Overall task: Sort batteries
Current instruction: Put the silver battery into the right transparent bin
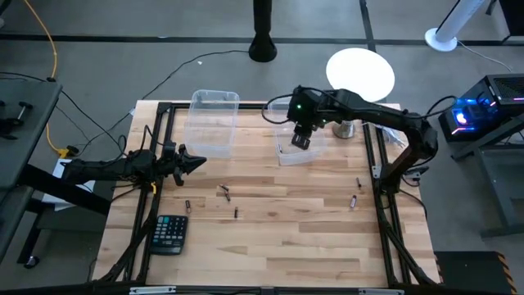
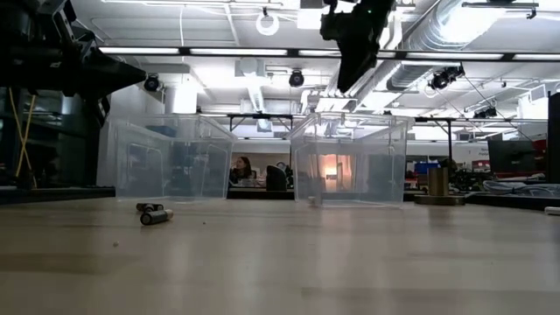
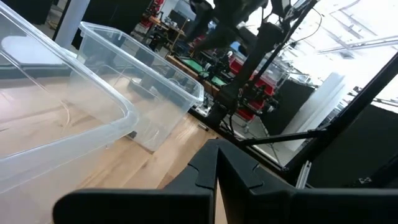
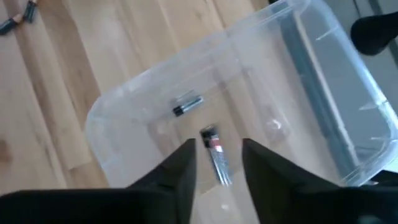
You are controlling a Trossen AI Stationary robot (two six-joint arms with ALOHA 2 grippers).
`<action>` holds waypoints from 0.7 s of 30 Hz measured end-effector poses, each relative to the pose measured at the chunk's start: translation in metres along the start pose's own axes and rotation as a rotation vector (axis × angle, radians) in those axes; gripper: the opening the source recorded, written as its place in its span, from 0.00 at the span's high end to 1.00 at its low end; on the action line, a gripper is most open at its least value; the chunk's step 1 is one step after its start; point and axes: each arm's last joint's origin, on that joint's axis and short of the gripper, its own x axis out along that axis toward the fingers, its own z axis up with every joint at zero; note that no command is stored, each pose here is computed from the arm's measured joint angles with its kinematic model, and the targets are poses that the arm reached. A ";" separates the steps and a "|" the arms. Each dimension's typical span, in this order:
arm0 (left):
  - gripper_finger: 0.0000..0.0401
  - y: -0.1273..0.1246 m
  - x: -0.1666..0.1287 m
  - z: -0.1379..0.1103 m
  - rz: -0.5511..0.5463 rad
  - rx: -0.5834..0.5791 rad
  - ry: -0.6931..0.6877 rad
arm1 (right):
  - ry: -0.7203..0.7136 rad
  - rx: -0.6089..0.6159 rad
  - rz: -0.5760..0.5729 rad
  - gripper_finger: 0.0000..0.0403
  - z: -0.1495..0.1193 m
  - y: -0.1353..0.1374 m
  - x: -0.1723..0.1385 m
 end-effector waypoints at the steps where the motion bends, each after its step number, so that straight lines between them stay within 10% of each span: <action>1: 1.00 0.000 0.000 0.000 0.000 0.000 0.000 | 0.012 0.000 0.008 0.62 -0.002 0.002 -0.002; 10: 1.00 0.000 0.000 0.000 0.000 0.000 0.000 | 0.141 0.166 0.112 0.50 -0.057 0.047 -0.046; 21: 1.00 0.000 0.000 0.000 0.000 0.000 0.000 | 0.529 0.885 -0.019 0.51 -0.208 0.099 -0.018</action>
